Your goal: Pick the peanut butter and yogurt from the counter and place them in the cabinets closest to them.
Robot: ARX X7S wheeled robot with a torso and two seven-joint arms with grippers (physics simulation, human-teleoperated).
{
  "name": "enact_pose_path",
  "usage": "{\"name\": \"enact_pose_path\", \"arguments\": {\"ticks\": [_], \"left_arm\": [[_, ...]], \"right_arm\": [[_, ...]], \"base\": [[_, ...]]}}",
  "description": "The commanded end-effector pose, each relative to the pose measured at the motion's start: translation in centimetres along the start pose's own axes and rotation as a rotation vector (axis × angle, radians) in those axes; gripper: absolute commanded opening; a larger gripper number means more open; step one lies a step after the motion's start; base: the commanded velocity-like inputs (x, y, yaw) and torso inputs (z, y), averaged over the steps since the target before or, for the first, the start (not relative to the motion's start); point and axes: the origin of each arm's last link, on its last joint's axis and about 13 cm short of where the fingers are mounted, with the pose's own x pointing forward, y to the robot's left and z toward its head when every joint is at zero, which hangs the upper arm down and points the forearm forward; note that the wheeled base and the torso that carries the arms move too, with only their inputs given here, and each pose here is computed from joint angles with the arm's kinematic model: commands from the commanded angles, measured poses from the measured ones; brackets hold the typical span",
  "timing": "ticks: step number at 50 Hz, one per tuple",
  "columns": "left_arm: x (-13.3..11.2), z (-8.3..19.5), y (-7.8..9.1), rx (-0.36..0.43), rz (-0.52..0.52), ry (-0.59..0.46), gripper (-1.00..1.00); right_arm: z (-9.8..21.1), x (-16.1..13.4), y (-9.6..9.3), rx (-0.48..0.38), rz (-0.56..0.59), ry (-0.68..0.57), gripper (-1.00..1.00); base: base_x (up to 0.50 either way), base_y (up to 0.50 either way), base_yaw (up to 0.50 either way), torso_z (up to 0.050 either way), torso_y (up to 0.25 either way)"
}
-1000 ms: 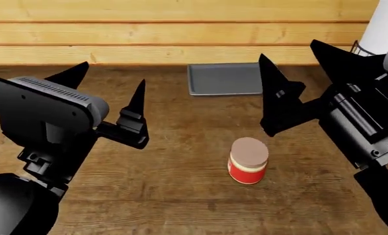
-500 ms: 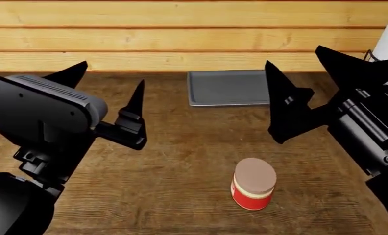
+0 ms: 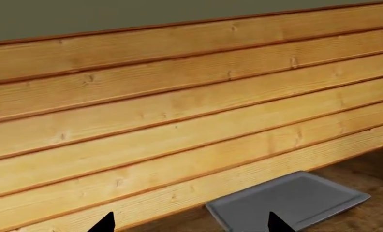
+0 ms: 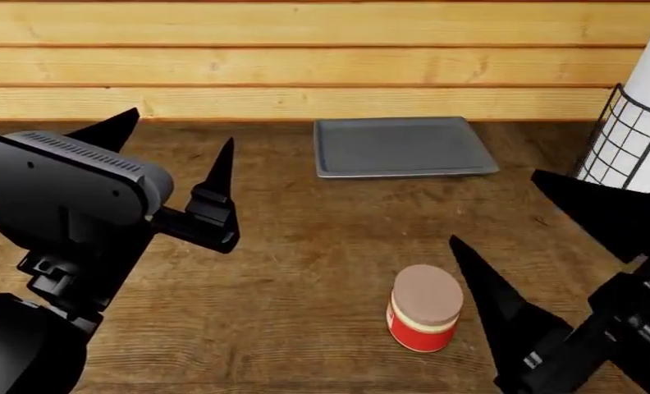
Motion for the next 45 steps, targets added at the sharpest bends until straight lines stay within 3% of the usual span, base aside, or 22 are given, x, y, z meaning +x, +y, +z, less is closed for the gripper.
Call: {"name": "enact_pose_path", "arguments": {"ticks": [1,13,14,15,16,18,19,20,34,45], "left_arm": [[0.0,-0.1,0.0,0.0,0.007,0.007,1.0],[-0.1,-0.4,-0.1,-0.002,0.004,0.013,1.0],[-0.1,-0.4,-0.1,-0.002,0.004,0.013,1.0],[-0.1,-0.4,-0.1,-0.002,0.004,0.014,1.0],[-0.1,-0.4,-0.1,-0.002,0.004,0.014,1.0],[0.0,-0.4,-0.1,-0.002,0.004,0.014,1.0],[0.0,-0.4,-0.1,-0.003,0.004,0.013,1.0],[-0.1,-0.4,-0.1,-0.002,0.004,0.013,1.0],[0.0,-0.5,0.0,-0.004,0.006,0.014,1.0],[-0.1,-0.6,0.0,-0.004,0.005,0.015,1.0]], "right_arm": [[-0.6,-2.2,0.9,-0.036,0.128,0.048,1.0],[-1.0,-1.4,1.5,-0.041,0.157,0.141,1.0],[-1.4,-1.6,1.1,-0.009,0.277,0.28,1.0],[-2.2,-1.8,0.4,0.036,0.308,0.418,1.0],[-3.6,-1.9,1.1,0.031,0.301,0.514,1.0],[-5.7,-2.4,1.7,0.028,0.2,0.457,1.0],[-5.3,-1.8,1.4,-0.043,0.159,0.332,1.0],[-4.7,-1.2,1.6,-0.045,0.167,0.198,1.0],[-6.3,-0.3,1.9,-0.04,0.196,0.259,1.0],[-7.4,0.1,1.3,-0.048,0.153,0.314,1.0]], "base": [[0.0,0.0,0.0,0.0,0.0],[0.0,0.0,0.0,0.0,0.0],[0.0,0.0,0.0,0.0,0.0],[0.0,0.0,0.0,0.0,0.0],[0.0,0.0,0.0,0.0,0.0],[0.0,0.0,0.0,0.0,0.0],[0.0,0.0,0.0,0.0,0.0],[0.0,0.0,0.0,0.0,0.0],[0.0,0.0,0.0,0.0,0.0],[0.0,0.0,0.0,0.0,0.0]]}}
